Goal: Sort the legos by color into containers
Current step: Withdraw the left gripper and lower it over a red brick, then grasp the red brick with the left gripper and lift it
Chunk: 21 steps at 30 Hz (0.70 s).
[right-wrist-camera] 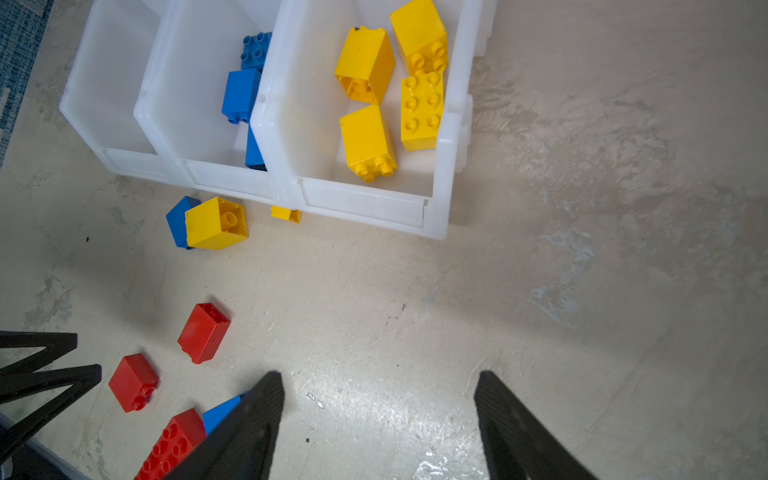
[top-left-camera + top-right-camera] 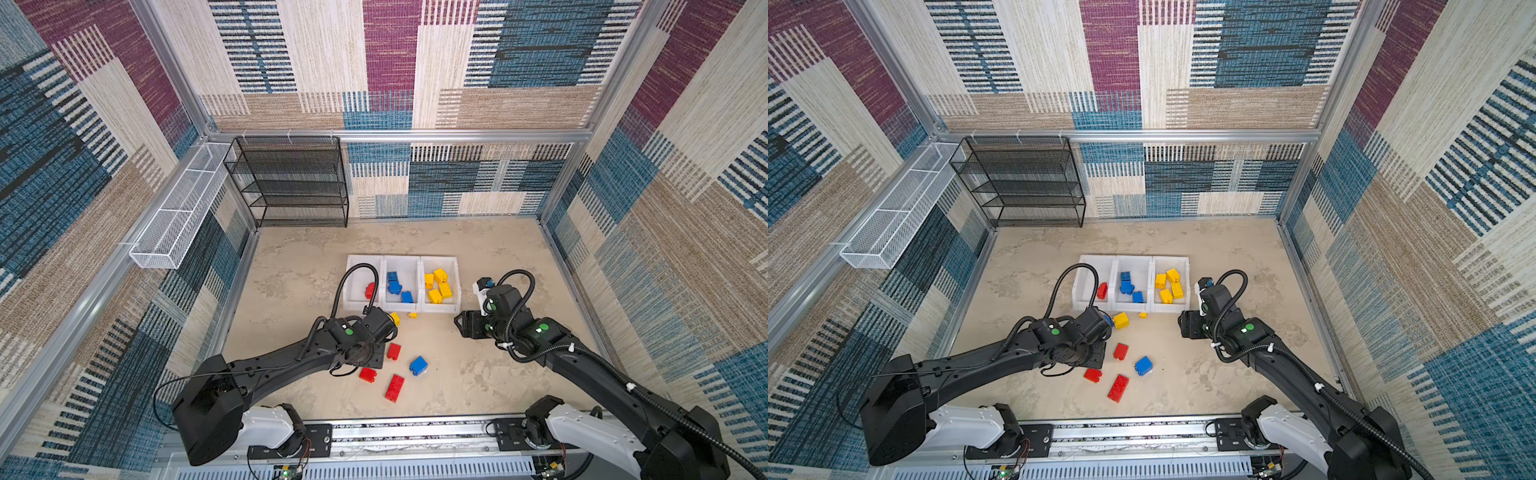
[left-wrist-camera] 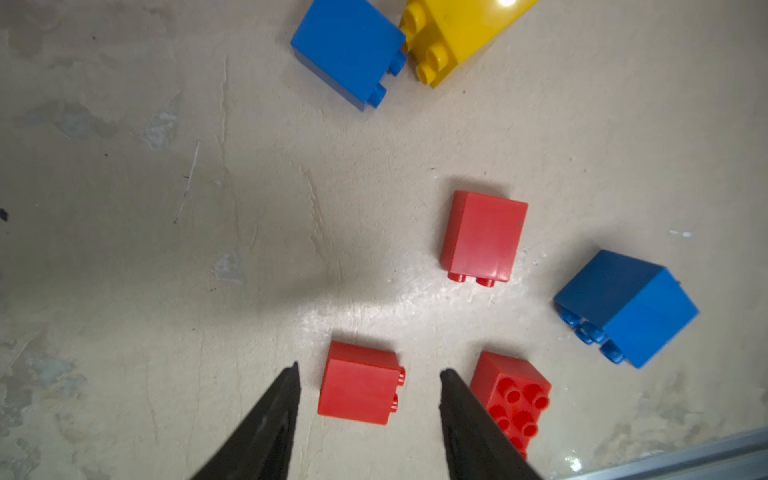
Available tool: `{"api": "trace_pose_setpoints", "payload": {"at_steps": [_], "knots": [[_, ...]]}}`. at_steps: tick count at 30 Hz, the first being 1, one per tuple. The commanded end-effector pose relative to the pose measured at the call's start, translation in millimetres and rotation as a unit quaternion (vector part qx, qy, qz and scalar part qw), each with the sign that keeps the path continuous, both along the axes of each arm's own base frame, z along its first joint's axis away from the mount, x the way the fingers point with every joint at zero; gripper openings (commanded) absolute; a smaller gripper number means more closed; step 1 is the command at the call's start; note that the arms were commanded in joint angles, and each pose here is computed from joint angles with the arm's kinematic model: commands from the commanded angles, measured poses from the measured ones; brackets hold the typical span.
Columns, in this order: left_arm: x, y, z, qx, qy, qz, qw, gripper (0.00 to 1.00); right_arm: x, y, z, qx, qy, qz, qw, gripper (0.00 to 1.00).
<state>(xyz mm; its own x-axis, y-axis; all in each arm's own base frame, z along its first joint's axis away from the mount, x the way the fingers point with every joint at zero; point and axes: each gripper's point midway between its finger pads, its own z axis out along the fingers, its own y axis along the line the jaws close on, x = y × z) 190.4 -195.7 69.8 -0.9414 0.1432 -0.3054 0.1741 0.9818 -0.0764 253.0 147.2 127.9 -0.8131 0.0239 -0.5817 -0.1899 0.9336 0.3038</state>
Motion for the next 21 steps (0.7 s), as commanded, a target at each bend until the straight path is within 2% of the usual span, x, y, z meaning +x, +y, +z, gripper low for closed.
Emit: {"api": "trace_pose_setpoints", "payload": {"at_steps": [1,9,16,21], "knots": [[-3.4,5.2,-6.0,0.014,0.004,-0.003,1.000,0.58,5.5,1.7,2.9,0.000,-0.012,0.000,1.000,0.75],[-22.9,-0.6,-30.0,-0.010,0.041,-0.045,0.998,0.58,11.1,-3.9,3.6,-0.003,-0.007,-0.033,0.999,0.76],[-29.7,-12.0,-40.1,-0.037,0.047,-0.066,0.996,0.58,15.2,-1.3,2.0,-0.006,0.004,-0.035,0.999,0.76],[-32.9,-6.9,-50.0,-0.023,0.057,-0.058,0.996,0.58,16.5,-0.5,2.3,-0.006,0.007,-0.035,0.999,0.76]]}}
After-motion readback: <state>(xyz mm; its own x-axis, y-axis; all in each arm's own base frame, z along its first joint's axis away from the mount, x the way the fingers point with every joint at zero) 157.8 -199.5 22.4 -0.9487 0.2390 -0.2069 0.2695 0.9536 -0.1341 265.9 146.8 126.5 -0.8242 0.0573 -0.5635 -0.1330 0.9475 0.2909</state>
